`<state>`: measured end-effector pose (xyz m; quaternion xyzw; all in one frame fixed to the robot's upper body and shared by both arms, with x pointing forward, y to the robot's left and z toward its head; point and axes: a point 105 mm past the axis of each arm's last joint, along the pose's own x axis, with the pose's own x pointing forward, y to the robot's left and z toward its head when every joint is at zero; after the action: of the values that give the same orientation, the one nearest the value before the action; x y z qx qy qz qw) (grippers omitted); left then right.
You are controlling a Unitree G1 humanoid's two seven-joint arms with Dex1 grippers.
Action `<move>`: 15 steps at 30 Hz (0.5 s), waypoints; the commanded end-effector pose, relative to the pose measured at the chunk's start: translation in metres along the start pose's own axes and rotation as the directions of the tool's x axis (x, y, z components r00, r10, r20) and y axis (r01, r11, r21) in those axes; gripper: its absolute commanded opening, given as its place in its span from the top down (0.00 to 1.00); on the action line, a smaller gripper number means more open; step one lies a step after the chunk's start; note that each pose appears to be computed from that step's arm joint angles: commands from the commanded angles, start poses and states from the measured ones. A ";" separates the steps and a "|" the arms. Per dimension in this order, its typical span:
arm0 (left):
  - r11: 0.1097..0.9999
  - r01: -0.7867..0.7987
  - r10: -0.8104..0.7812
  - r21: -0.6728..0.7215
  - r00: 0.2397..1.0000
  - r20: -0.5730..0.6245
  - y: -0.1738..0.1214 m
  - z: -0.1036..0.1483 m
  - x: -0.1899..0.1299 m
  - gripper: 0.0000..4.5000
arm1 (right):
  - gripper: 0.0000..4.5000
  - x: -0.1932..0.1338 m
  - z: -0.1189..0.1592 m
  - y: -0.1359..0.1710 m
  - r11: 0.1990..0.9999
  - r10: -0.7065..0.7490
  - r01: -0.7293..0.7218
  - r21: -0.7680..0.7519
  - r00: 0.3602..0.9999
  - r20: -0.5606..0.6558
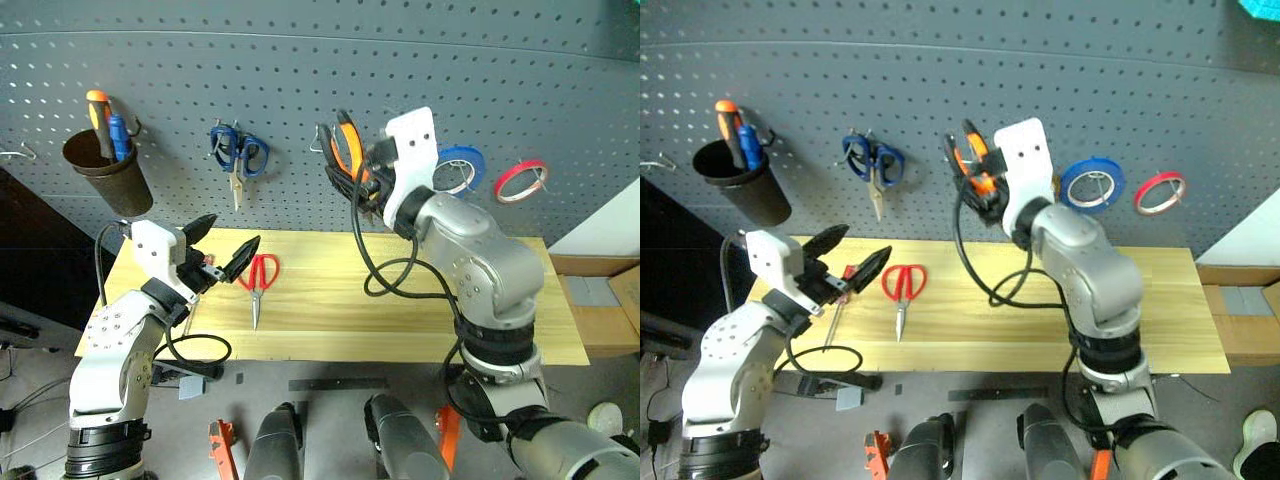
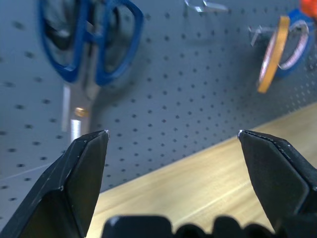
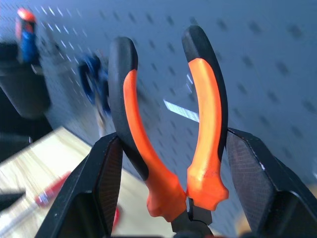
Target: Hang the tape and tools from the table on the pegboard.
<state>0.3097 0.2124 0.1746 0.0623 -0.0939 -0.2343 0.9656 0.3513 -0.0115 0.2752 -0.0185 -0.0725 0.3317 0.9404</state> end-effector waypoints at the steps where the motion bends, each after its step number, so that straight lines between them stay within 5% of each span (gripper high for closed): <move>1: 0.999 -0.006 0.004 0.038 0.998 0.056 -0.002 0.017 -0.002 0.00 | 0.41 0.016 0.031 0.005 1.000 0.021 -0.022 0.003 0.992 0.124; 15: 0.999 -0.002 -0.002 0.051 0.997 0.080 -0.004 0.023 0.006 0.00 | 0.41 0.069 0.086 -0.002 0.986 -0.150 0.111 0.124 0.915 0.374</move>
<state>0.3105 0.2092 0.1829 0.0672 -0.1082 -0.2313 0.9645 0.4014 0.0308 0.3410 0.0851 -0.1805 0.2773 0.9398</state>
